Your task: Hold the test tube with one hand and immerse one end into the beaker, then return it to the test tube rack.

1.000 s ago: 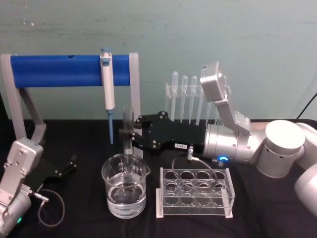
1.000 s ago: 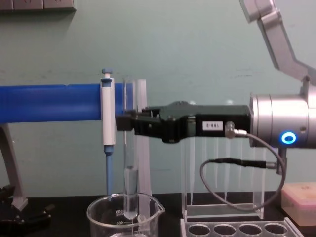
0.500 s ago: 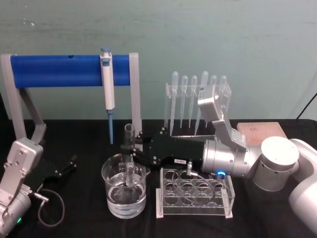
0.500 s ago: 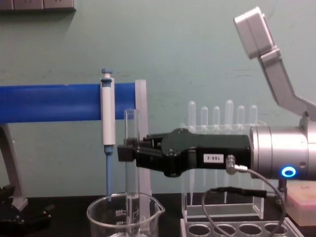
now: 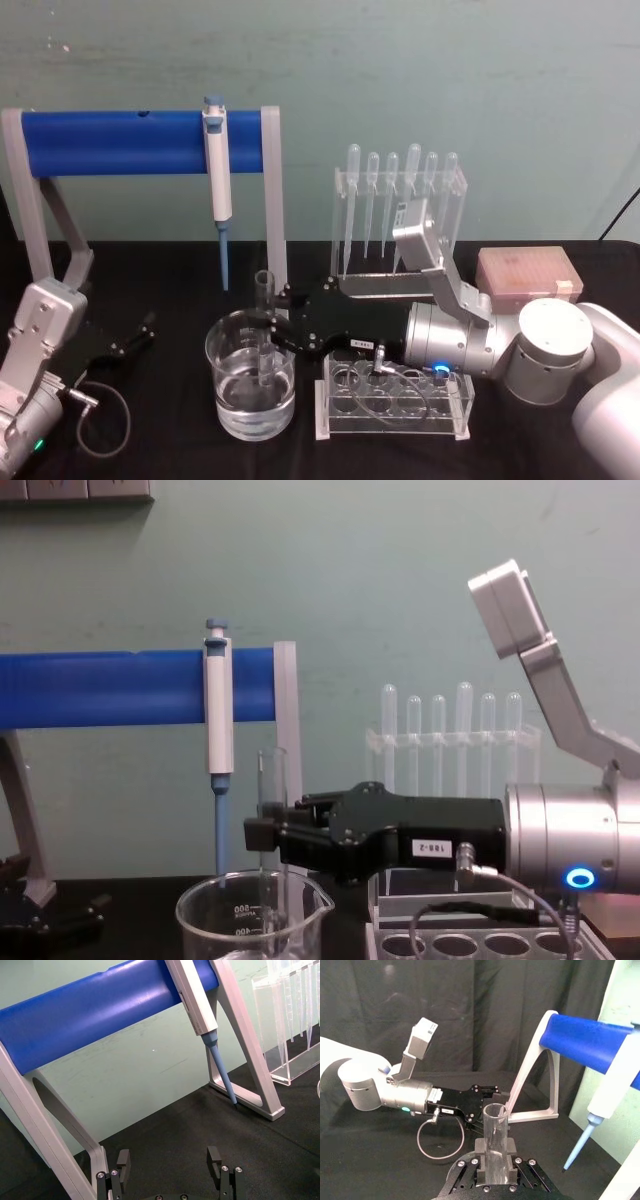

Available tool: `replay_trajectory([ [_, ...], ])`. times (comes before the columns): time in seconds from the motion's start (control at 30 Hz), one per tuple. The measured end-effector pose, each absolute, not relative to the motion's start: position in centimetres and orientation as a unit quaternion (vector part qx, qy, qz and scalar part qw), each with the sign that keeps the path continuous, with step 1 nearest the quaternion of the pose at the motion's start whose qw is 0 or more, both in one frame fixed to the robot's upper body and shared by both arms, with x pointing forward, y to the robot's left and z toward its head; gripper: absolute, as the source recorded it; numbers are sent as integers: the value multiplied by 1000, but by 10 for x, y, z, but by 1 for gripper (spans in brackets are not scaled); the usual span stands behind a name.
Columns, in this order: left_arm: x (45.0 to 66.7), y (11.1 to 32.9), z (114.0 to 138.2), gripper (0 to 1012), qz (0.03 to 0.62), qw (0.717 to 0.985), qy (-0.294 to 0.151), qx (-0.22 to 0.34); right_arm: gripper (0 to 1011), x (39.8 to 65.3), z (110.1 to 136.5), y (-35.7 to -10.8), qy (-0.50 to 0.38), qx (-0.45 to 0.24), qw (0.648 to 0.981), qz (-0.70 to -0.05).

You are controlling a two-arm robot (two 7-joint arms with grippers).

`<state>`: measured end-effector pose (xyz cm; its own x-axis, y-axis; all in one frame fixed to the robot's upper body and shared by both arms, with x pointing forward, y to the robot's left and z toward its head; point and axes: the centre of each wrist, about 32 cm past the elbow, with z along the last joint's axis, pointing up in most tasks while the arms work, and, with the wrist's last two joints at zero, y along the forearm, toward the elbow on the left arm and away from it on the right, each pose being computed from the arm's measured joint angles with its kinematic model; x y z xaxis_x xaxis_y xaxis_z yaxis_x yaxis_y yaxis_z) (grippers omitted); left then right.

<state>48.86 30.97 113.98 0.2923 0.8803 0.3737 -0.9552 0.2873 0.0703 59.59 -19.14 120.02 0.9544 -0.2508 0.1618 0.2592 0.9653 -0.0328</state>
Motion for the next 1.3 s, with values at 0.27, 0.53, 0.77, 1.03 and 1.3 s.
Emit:
replay_trajectory([
  [0.27, 489, 310, 1140, 1000, 580, 791, -132, 141, 226, 596, 1188, -193, -73, -19, 988, -133],
  [0.53, 489, 310, 1140, 1000, 580, 791, -132, 141, 226, 596, 1184, -193, -73, -13, 989, -132],
  [0.77, 489, 310, 1140, 1000, 580, 791, -132, 141, 226, 595, 1183, -192, -74, -14, 989, -130],
  [1.03, 489, 310, 1140, 1000, 580, 791, -132, 141, 226, 595, 1183, -191, -75, -18, 989, -128],
  [1.3, 489, 310, 1140, 1000, 580, 791, -132, 141, 226, 595, 1184, -190, -76, -19, 989, -126],
])
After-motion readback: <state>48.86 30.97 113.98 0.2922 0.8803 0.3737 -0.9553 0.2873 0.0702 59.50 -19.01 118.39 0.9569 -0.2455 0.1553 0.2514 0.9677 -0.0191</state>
